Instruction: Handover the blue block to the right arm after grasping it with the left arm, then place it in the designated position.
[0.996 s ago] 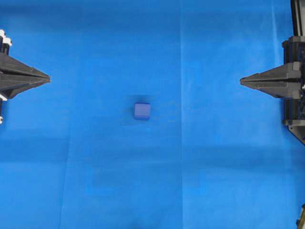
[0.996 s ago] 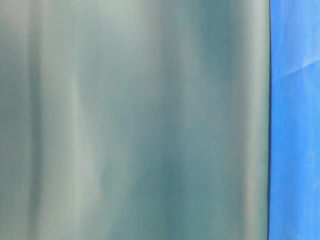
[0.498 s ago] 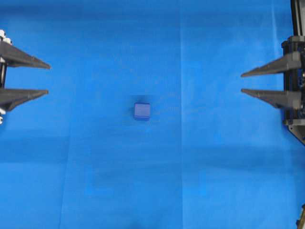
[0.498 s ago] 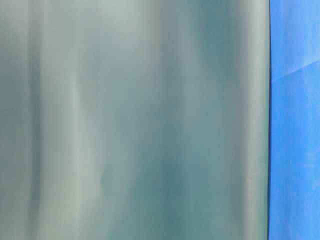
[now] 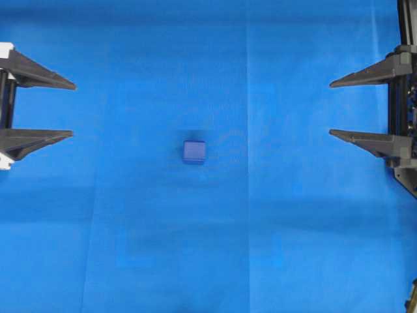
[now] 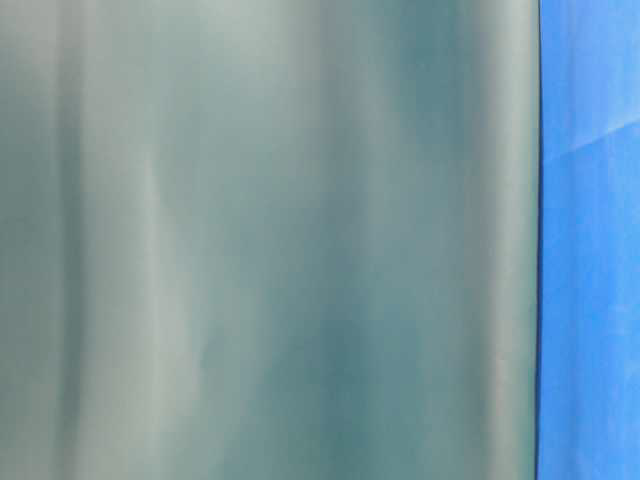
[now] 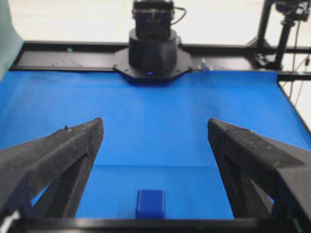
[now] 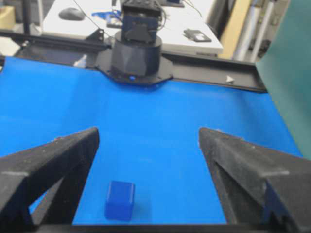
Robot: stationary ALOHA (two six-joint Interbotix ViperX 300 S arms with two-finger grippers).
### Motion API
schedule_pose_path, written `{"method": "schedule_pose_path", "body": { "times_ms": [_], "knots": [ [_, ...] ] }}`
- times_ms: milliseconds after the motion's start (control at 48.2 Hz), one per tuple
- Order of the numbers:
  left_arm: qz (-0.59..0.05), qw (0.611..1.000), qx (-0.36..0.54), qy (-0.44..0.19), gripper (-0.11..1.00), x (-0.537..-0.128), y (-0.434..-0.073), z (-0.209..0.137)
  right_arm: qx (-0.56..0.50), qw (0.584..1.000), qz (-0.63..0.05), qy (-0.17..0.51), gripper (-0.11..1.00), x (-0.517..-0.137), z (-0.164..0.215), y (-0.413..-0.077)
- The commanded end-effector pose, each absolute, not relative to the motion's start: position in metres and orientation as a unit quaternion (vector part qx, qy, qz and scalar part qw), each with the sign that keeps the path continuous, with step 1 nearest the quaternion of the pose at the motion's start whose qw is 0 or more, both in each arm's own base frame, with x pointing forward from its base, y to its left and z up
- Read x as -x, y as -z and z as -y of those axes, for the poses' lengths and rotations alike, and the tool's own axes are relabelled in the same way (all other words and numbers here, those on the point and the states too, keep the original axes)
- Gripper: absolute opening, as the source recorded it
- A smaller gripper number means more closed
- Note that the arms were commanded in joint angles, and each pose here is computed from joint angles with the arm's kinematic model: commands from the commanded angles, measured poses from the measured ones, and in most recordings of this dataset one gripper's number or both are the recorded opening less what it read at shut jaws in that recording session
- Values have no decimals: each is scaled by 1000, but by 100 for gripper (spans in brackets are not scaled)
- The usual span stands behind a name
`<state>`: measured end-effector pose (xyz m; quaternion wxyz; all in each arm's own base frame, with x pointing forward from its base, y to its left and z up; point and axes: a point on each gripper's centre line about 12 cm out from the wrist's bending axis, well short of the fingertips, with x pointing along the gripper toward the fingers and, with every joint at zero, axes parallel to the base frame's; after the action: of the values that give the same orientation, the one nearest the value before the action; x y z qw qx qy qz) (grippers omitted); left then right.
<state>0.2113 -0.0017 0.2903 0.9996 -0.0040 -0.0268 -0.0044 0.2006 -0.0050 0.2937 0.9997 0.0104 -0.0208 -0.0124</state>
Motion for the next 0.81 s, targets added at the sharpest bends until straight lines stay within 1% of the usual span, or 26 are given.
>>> {"method": "schedule_pose_path", "body": {
  "times_ms": [0,540,789],
  "knots": [
    [38,999,4,2,92,-225,-300,1,-13,999,31,16,96,-204,6,-302],
    [4,1000,-4,3,92,-344,-309,2,-13,999,27,16,96,-205,7,-301],
    [-7,1000,-5,2,92,-372,-314,1,-13,999,25,16,96,-205,7,-300]
  ]
}}
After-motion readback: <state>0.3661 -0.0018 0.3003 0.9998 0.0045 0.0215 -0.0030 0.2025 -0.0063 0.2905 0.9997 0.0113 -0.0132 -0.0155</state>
